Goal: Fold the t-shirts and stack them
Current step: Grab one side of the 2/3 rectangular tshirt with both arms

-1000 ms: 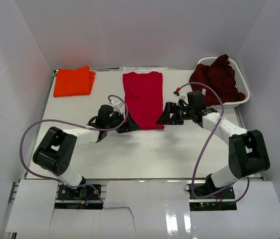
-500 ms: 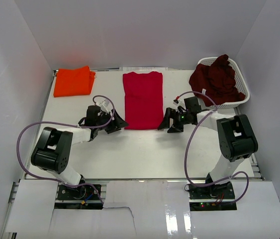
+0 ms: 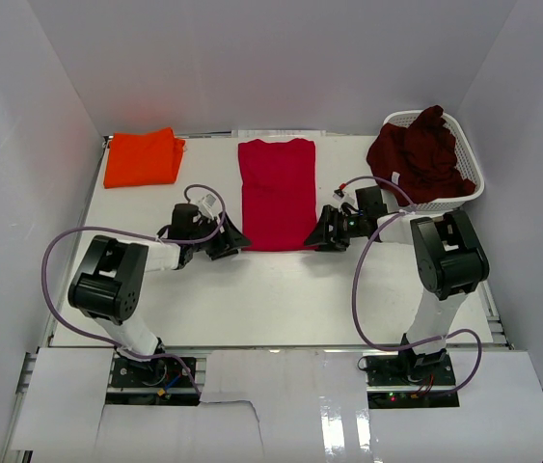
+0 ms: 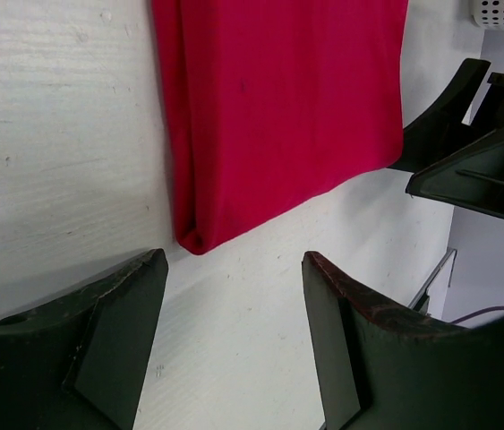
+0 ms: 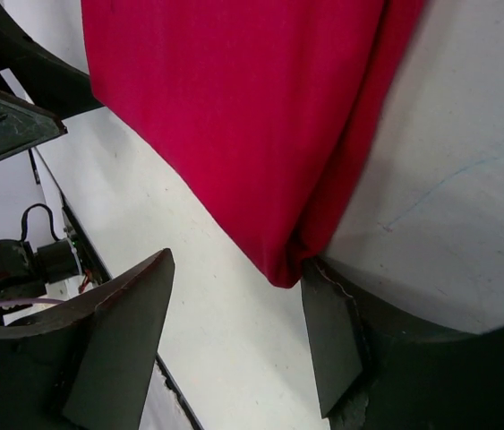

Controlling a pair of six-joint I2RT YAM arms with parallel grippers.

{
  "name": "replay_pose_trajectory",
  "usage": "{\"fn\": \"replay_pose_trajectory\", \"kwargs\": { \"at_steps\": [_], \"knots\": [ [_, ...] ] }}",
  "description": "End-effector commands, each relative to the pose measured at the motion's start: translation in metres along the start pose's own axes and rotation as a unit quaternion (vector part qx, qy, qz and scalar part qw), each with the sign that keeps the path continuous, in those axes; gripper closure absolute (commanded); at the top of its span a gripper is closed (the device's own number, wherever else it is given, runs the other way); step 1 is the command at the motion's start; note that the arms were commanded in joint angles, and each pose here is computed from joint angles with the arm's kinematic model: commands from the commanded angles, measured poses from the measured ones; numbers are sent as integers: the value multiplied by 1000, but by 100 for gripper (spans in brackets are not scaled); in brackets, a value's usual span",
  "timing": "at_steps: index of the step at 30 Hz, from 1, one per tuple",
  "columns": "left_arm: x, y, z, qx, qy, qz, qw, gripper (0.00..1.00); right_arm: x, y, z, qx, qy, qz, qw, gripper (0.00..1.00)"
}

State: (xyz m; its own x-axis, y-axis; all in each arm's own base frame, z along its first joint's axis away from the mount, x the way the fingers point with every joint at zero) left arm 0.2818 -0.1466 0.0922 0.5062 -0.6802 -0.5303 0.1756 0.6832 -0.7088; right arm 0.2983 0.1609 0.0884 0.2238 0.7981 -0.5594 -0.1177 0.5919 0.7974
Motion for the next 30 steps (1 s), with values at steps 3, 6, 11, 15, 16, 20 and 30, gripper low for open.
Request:
{"fn": "replay_pose_trajectory", "kwargs": {
  "at_steps": [3, 6, 11, 15, 16, 20, 30],
  "knots": [
    [5, 0, 9, 5, -5, 1, 1000, 27, 9, -26, -4, 16, -7, -52, 998, 38],
    [7, 1, 11, 7, -8, 4, 1000, 27, 8, -30, -4, 20, -12, -61, 998, 39],
    [10, 2, 13, 7, -7, 6, 1000, 27, 6, -36, -4, 27, -20, -70, 997, 39],
    [12, 4, 13, 4, -5, 9, 1000, 27, 2, -40, -2, 32, -29, -79, 996, 47],
    [13, 5, 13, 3, -3, 9, 1000, 28, 2, -41, -2, 32, -30, -80, 996, 50],
    [15, 7, 12, 1, -3, 14, 1000, 28, 1, -44, -1, 31, -35, -85, 995, 59],
    [15, 14, 2, -8, 9, 24, 1000, 28, 4, -46, 2, 32, -35, -85, 995, 87]
  ]
}}
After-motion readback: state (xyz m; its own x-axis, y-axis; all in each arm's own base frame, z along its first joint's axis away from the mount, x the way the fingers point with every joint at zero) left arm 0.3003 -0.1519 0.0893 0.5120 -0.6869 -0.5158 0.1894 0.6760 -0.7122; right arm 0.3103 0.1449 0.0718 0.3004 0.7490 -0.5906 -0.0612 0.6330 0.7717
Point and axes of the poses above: each gripper's point midway between its finger pads, its own x axis out along the fingers, its own y axis along the line the jaws close on, z = x × y, the point moved 9 cm from there along -x, back along the fingers, and after that the axes turned 6 degrees about x, right-handed, at the moved point
